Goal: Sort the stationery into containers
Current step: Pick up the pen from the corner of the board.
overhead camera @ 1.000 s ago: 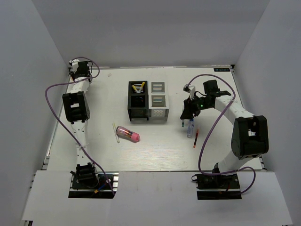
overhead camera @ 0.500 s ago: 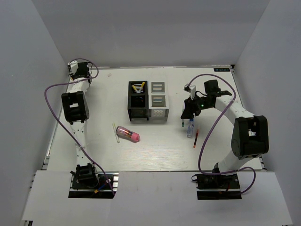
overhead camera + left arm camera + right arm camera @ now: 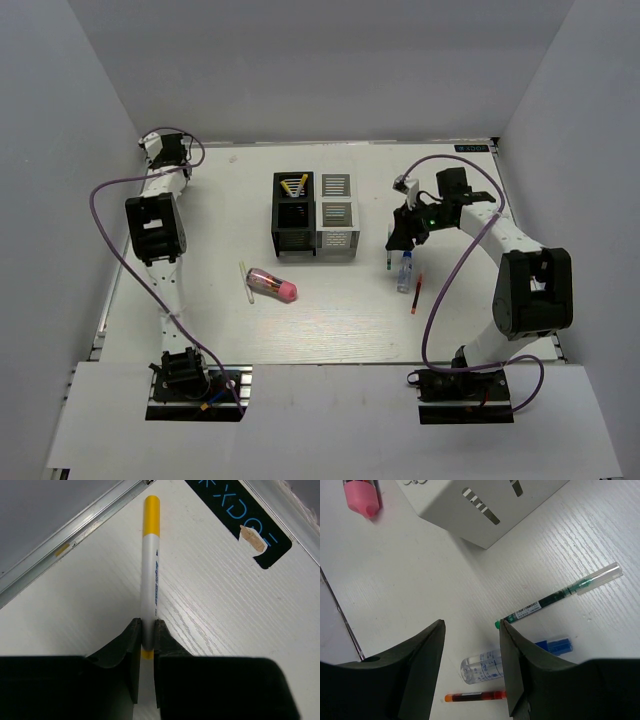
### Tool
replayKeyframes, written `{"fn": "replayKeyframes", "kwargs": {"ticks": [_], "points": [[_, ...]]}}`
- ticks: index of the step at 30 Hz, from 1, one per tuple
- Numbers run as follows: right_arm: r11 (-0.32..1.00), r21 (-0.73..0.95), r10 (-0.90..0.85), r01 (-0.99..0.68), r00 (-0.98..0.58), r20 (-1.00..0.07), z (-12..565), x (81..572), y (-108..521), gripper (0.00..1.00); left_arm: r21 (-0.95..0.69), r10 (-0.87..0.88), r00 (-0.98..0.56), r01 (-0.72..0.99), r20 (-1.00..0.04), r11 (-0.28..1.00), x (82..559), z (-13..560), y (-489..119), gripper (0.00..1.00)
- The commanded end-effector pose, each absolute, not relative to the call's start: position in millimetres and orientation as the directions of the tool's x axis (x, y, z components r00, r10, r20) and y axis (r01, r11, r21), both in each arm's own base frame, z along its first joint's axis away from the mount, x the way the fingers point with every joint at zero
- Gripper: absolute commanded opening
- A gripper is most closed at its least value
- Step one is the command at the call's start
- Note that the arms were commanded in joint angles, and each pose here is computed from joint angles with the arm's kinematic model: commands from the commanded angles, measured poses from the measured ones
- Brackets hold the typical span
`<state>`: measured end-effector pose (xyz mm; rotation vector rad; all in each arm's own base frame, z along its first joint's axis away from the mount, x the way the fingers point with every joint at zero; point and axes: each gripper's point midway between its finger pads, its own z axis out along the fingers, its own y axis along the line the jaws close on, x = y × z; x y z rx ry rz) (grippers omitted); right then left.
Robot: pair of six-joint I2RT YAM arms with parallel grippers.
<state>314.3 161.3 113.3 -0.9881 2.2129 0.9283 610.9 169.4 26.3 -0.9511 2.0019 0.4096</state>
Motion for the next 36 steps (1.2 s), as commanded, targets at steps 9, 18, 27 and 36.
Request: {"fn": "replayKeyframes", "kwargs": {"ticks": [9,18,27,36], "points": [[0.485,0.312,-0.392,-0.817,-0.522,-0.757,154,326,165,0.54,-0.047,-0.423,-0.575,-0.554,-0.7,0.831,582,29,121,0.0],[0.469,0.29,-0.387,-0.834,-0.49,-0.781,172,328,168,0.54,-0.17,-0.398,-0.637,-0.39,-0.66,0.905,522,49,83,0.0],[0.433,0.27,-0.39,-0.86,-0.449,-0.804,185,318,171,0.54,-0.245,-0.355,-0.594,-0.26,-0.722,0.934,498,106,55,0.0],[0.413,0.274,-0.371,-0.869,-0.435,-0.82,195,309,175,0.54,-0.291,-0.339,-0.464,-0.175,-0.818,0.941,459,198,37,0.0]]}}
